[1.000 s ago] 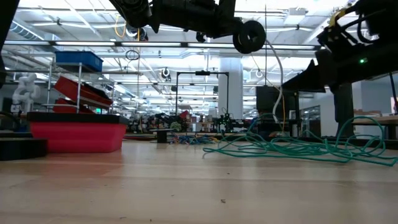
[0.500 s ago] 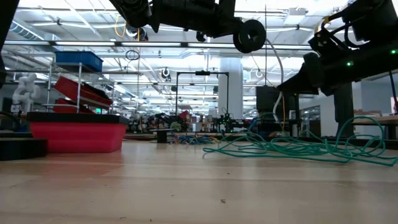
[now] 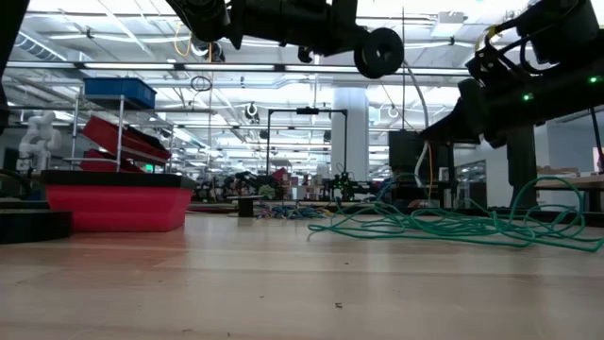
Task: Coil cords
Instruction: Coil the white wire onto the spool
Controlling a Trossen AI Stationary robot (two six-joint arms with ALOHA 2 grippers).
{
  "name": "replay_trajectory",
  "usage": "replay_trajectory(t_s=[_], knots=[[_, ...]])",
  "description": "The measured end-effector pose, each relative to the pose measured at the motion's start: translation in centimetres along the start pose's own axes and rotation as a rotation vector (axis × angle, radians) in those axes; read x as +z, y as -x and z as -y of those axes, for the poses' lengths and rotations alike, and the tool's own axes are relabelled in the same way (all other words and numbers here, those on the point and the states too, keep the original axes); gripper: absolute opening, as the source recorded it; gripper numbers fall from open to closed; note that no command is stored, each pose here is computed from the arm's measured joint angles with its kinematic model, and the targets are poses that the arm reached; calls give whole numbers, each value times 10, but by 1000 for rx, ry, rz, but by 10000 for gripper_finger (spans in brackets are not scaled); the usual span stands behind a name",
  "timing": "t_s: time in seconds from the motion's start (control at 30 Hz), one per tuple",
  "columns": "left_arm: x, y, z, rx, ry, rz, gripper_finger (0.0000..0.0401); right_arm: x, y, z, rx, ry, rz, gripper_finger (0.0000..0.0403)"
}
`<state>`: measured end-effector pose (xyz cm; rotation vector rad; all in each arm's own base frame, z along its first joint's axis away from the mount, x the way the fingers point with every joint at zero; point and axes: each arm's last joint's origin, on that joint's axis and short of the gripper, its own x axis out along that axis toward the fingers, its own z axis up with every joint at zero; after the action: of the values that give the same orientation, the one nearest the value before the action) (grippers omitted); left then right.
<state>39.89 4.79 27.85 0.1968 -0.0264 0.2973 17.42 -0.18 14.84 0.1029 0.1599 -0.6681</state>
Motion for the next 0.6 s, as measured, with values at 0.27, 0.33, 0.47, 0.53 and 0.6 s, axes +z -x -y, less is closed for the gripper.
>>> replay_trajectory(t_s=[0.27, 0.33, 0.47, 0.53, 0.6], knots=[[6, 0, -1, 17, 50, 59, 0, 20, -28, -12, -32, -14, -20, 1], [7, 0, -2, 43, 51, 59, 0, 31, -40, -22, -11, 12, -43, 1], [4, -1, -3, 109, 10, 39, 0, 50, -63, -46, 36, 81, -86, 1], [0, -3, -3, 138, -23, 22, 0, 57, -70, -57, 62, 105, -91, 1], [-4, -3, -3, 153, -59, -8, 0, 62, -73, -64, 84, 118, -84, 1]])
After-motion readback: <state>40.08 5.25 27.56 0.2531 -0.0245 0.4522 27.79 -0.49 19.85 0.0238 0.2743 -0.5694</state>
